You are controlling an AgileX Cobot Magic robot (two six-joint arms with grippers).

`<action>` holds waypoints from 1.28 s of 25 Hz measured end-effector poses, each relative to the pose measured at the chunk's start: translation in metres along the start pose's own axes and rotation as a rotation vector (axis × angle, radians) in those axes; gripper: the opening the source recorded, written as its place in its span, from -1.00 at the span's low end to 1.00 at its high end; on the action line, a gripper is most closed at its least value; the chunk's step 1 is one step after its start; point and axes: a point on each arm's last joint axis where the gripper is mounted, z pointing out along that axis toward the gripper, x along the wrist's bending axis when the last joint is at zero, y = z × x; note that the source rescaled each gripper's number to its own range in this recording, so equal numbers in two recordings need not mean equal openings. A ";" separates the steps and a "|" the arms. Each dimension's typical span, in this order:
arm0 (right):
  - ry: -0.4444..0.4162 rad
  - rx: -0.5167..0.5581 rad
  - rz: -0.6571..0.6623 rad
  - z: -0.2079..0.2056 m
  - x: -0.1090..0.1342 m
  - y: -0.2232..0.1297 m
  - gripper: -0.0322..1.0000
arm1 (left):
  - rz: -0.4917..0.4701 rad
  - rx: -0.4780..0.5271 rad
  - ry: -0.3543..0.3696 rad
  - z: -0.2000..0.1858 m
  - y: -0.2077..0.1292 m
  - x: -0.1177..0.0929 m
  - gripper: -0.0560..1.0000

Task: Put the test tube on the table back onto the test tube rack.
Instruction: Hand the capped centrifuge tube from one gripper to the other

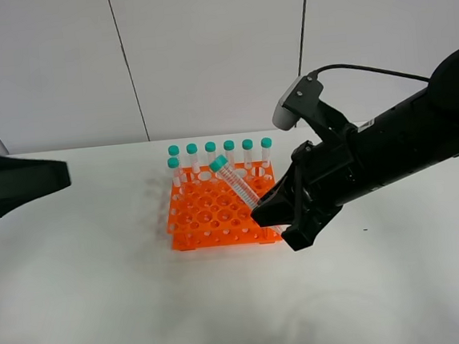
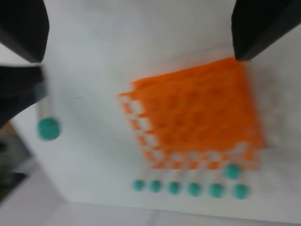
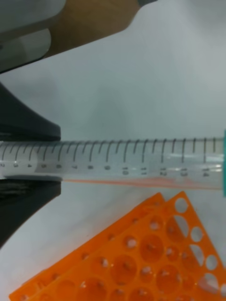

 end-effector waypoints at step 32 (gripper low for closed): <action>0.007 -0.015 0.012 0.000 0.001 0.002 -0.90 | -0.019 0.236 -0.355 0.147 -0.025 -0.047 1.00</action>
